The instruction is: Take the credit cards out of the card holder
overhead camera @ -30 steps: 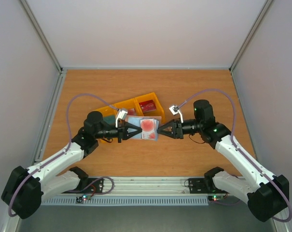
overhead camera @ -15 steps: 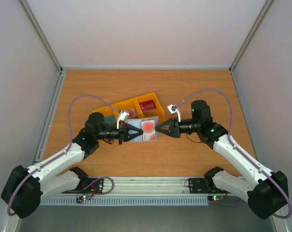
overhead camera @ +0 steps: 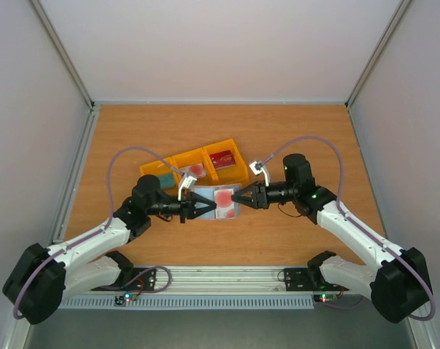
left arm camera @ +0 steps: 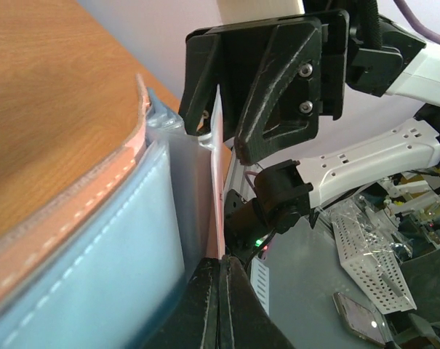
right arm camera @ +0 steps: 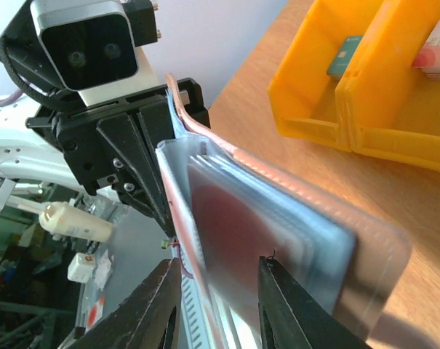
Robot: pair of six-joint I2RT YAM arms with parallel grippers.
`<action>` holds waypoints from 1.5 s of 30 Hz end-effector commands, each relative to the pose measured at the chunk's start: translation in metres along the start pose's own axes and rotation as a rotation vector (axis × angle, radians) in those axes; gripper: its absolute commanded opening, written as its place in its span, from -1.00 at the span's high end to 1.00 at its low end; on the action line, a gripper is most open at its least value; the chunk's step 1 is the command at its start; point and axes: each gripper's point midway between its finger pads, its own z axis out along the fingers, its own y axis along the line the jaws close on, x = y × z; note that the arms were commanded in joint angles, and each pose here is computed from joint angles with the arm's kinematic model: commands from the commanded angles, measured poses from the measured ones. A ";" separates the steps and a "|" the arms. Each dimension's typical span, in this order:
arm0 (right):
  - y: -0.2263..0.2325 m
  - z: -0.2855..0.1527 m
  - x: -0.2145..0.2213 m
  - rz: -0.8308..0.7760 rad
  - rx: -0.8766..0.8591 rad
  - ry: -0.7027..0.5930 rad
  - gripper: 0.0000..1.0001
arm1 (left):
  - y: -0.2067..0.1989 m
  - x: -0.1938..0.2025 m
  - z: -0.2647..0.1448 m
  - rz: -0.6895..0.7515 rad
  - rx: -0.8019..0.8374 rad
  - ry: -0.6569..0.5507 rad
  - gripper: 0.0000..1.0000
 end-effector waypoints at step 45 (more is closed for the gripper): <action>0.012 0.002 0.039 0.017 -0.232 0.042 0.98 | 0.010 0.034 0.011 0.008 0.049 0.076 0.26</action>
